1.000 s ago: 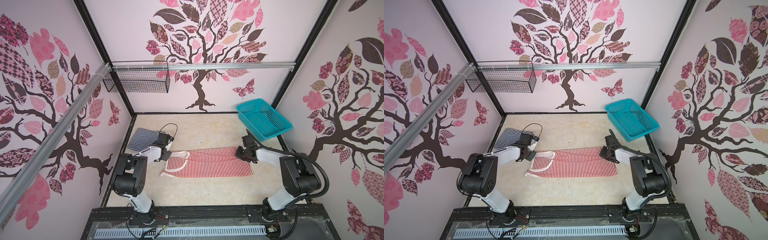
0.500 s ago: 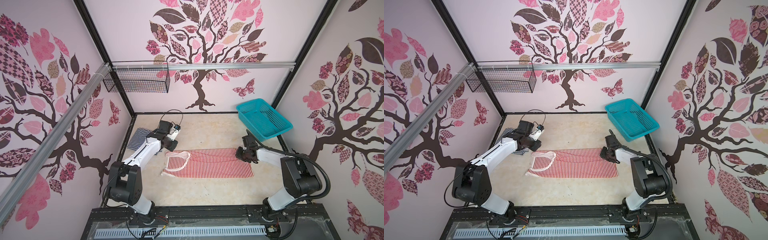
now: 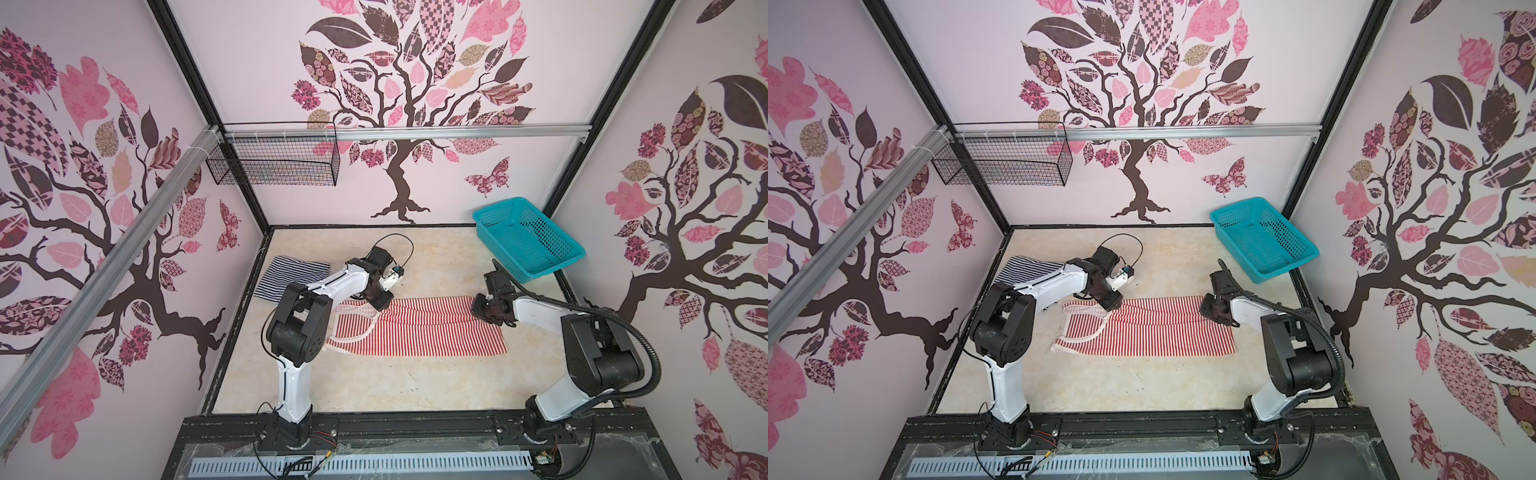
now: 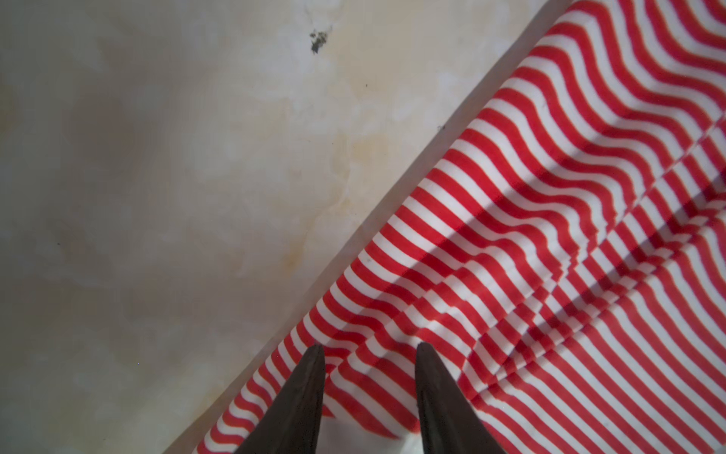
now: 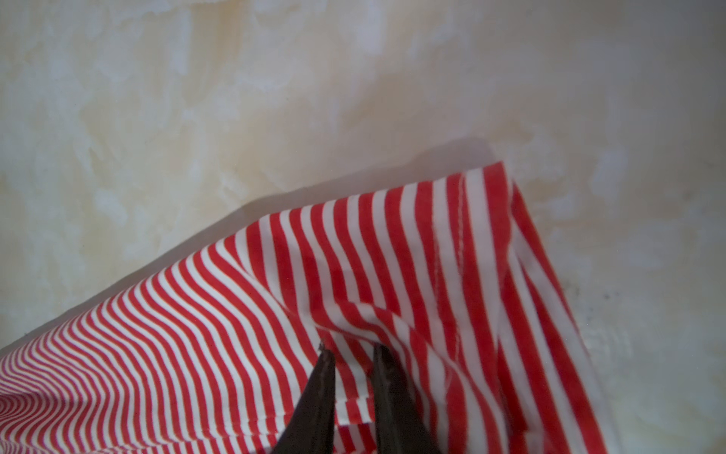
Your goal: Fold and stack the tank tops
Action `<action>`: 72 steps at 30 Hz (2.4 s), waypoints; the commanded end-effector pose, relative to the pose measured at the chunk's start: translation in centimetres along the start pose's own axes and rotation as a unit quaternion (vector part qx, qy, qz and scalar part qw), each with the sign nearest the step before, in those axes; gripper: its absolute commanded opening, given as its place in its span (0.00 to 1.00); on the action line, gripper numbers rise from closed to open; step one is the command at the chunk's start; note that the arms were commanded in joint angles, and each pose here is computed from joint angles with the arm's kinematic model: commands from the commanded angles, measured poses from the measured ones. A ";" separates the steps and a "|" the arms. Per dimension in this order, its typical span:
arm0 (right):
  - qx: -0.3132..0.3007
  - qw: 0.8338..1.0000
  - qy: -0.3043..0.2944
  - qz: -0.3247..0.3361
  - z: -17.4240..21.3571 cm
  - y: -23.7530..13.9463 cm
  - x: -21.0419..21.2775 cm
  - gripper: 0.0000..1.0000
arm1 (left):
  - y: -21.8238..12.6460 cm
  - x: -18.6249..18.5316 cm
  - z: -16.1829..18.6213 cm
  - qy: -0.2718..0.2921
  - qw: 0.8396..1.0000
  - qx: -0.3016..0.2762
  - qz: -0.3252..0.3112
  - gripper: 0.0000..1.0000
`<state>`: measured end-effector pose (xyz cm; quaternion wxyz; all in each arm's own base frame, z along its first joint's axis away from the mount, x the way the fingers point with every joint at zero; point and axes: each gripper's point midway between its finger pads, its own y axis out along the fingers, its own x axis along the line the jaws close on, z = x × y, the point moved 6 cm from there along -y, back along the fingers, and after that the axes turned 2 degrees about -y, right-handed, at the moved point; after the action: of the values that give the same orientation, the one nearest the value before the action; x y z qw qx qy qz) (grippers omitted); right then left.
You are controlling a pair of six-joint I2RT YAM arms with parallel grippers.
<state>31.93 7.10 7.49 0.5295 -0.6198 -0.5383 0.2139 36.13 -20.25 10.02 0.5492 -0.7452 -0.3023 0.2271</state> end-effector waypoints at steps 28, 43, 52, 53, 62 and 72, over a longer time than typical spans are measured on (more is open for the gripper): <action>0.054 0.997 0.007 0.049 5.9 -1.2 -1.3 0.23 | 4.7 3.2 -2.6 0.019 0.992 0.104 -0.074 0.41; 0.084 0.996 -0.037 0.005 17.6 -4.6 4.1 0.23 | 5.7 6.5 -14.0 0.020 0.989 -0.013 -0.149 0.43; 0.099 0.979 -0.175 -0.041 23.3 -7.4 15.2 0.26 | -3.9 8.4 -14.2 -0.039 0.976 -0.136 -0.167 0.43; 0.091 0.978 -0.179 -0.051 22.9 -8.1 15.7 0.27 | -5.3 8.4 -13.8 -0.043 0.976 -0.145 -0.158 0.43; -0.022 0.985 -0.156 -0.076 17.3 -12.2 12.7 0.56 | -8.5 2.2 -2.3 0.041 0.993 -0.097 -0.060 0.44; 0.051 0.982 -0.122 -0.132 17.7 -9.4 8.1 0.60 | -8.2 -6.6 11.3 0.153 0.985 -0.071 -0.025 0.49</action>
<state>15.78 19.54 11.53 0.4989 -0.5203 -0.6439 0.2565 23.70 -15.23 13.72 0.5645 -0.7754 -0.2687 0.0886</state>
